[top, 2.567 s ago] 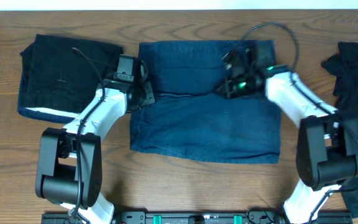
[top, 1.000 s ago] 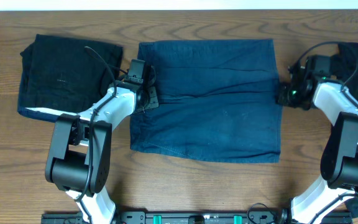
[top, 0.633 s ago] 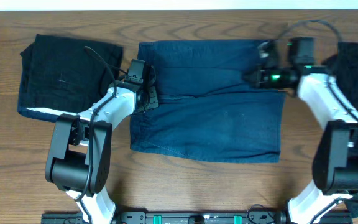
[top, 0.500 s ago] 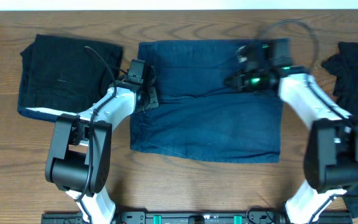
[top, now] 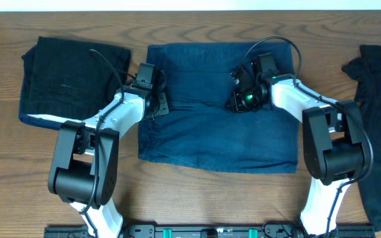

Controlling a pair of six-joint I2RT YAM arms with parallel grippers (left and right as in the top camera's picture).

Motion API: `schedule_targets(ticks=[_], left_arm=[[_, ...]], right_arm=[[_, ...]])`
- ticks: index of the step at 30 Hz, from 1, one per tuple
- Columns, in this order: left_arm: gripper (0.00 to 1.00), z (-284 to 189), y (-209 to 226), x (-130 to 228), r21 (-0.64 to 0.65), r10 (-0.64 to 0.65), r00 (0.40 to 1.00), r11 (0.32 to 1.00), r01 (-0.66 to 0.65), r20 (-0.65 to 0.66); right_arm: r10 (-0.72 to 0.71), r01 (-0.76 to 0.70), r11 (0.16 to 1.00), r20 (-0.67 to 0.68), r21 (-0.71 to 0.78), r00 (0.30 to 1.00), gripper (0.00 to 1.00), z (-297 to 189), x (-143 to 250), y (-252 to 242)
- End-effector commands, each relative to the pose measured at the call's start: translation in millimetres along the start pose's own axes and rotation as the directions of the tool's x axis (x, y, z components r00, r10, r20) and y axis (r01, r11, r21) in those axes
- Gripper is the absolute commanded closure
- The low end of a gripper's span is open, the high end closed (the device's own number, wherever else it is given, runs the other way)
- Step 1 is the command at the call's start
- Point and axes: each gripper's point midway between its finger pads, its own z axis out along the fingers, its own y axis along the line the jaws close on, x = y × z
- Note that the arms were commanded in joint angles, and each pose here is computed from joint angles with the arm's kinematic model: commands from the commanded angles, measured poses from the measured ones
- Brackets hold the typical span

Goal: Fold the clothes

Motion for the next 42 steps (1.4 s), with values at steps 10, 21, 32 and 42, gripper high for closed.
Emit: schedule_targets(ticks=[10, 21, 32, 42], left_arm=[[0.92, 17, 24, 11, -0.109, -0.010, 0.999, 0.994, 0.006, -0.032], [0.94, -12, 6, -14, -0.044, -0.009, 0.999, 0.999, 0.011, 0.046], [0.59, -135, -7, -34, 0.047, -0.024, 0.976, 0.999, 0.014, 0.218], [0.89, -114, -16, 60, 0.148, 0.008, 0.991, 0.989, 0.012, -0.135]], right_arm=[[0.301, -0.306, 0.878, 0.074, 0.367, 0.951, 0.98, -43, 28, -169], [0.265, -0.300, 0.929, 0.175, 0.218, 0.948, 0.93, -73, -8, -169], [0.269, -0.315, 0.925, 0.219, 0.211, 0.938, 0.51, -180, -27, -99], [0.452, -0.423, 0.887, -0.159, 0.185, 0.878, 0.99, -149, 90, -50]])
